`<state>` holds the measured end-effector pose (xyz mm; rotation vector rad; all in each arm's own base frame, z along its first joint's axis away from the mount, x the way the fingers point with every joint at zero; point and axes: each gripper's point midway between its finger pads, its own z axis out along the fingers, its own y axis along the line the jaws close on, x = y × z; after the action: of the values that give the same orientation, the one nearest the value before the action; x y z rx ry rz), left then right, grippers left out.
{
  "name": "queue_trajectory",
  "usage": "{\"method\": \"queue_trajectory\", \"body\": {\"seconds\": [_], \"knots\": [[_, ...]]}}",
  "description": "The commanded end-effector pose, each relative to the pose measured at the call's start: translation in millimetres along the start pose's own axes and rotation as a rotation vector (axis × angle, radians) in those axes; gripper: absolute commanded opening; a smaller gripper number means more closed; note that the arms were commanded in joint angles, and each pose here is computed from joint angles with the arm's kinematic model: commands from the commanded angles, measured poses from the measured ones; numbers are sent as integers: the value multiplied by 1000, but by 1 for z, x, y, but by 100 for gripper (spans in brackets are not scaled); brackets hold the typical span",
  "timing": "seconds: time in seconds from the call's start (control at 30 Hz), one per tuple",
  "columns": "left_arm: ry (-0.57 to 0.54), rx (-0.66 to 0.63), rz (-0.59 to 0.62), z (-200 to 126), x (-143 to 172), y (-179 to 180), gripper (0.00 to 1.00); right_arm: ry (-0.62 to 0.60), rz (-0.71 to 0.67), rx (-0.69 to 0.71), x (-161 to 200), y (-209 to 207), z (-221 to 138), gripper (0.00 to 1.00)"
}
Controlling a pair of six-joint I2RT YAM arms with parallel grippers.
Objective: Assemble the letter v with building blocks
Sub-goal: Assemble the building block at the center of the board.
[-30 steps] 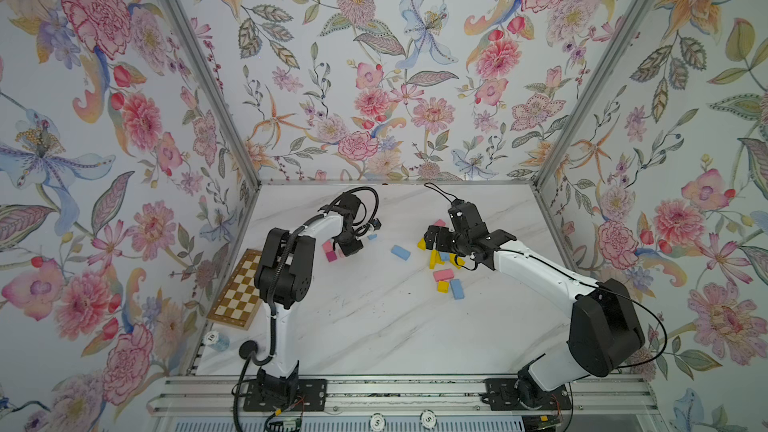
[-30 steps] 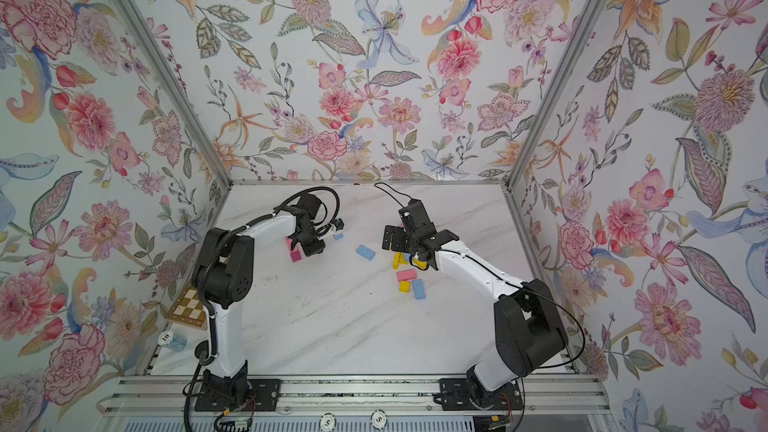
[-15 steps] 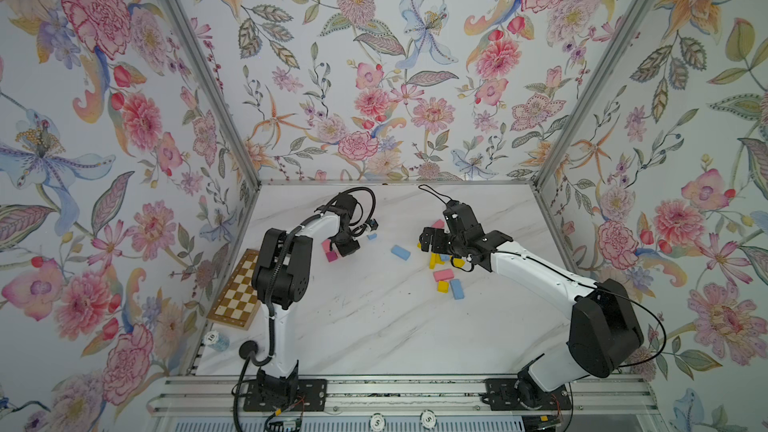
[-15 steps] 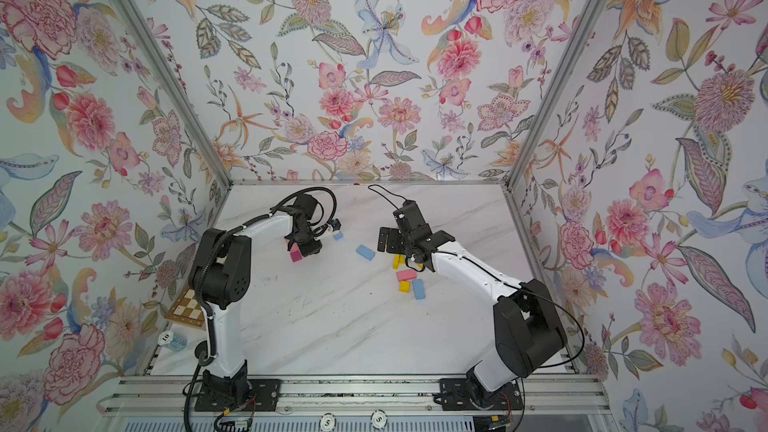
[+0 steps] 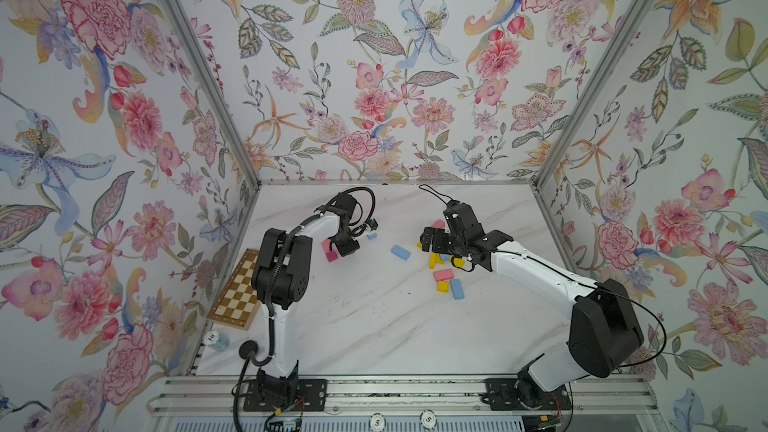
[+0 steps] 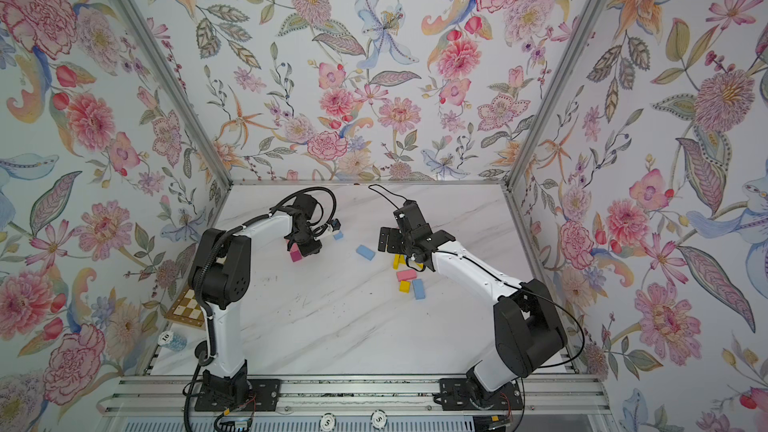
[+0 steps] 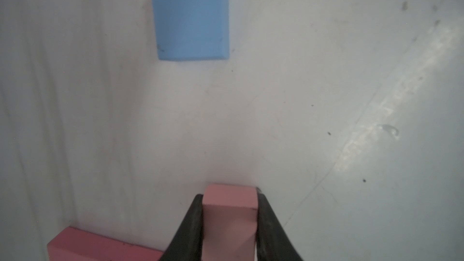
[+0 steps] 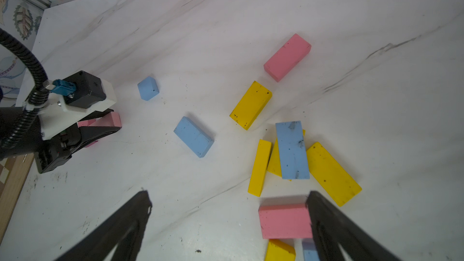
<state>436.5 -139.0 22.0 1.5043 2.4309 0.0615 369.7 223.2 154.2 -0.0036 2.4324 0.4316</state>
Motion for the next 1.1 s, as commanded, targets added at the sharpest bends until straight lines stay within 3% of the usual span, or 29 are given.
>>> {"method": "queue_trajectory", "body": {"seconds": [0.0, 0.87, 0.9, 0.97, 1.0, 1.07], "knots": [[18, 29, -12, -4, 10, -7, 32, -7, 8, 19, -4, -1, 0, 99], [-30, 16, -49, -15, -5, 1, 45, -9, 1, 15, -6, 1, 1, 99], [-41, 7, -53, -19, -8, 3, 52, -11, 0, 14, -8, 2, 1, 99], [-71, -1, -66, -28, -16, 7, 87, -11, 7, 10, -10, 0, 0, 99], [-96, -5, -68, -35, -24, 8, 99, -12, 13, 8, -12, -2, 0, 99], [-143, -40, -73, -47, -35, 15, 99, -24, 27, 27, -20, -16, -3, 99]]}}
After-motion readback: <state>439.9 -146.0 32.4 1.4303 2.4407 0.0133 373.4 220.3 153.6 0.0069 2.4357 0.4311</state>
